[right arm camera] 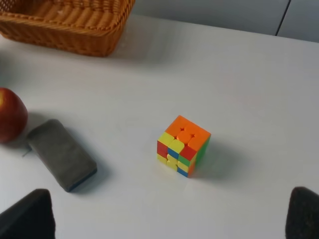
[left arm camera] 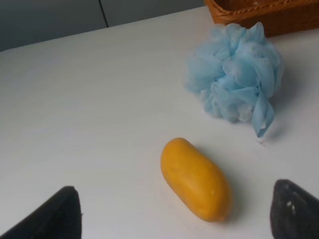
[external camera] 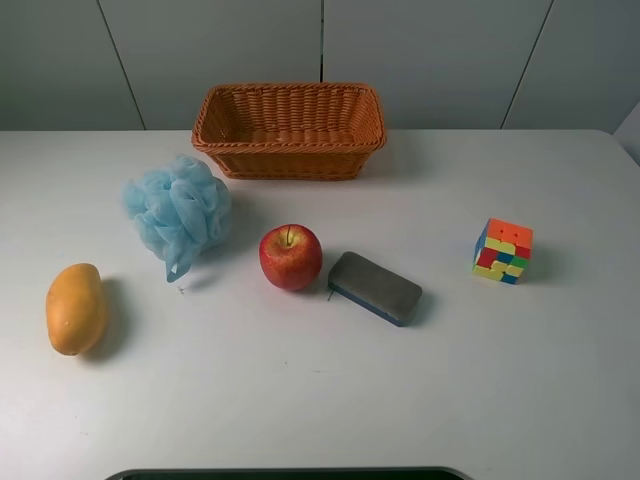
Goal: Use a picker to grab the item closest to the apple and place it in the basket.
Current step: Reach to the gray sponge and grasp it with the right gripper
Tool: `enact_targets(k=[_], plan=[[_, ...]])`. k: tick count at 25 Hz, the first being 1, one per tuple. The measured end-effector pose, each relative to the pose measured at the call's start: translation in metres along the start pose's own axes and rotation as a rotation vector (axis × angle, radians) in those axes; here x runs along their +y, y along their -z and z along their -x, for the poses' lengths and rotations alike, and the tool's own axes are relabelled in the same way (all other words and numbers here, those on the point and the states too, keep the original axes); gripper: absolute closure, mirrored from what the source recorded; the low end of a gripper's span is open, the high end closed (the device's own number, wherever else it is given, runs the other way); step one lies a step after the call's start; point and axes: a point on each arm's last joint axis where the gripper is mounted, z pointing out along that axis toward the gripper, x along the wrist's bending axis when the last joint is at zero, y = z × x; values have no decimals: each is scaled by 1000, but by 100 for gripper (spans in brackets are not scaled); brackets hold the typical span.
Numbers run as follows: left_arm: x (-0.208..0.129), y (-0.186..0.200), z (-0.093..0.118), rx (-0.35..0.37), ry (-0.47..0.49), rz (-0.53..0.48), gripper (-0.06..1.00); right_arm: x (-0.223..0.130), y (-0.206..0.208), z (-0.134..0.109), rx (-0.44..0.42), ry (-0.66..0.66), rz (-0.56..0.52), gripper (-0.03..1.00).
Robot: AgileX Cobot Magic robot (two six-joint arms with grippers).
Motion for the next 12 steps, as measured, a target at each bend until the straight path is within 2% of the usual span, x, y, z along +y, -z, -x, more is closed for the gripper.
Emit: enact_targets(k=[5, 12], plan=[[0, 0, 0, 0, 2, 0, 22, 43, -35, 7, 88, 89, -129, 27], [0, 0, 0, 0, 2, 0, 22, 69, -103, -12, 233, 236, -325, 27]])
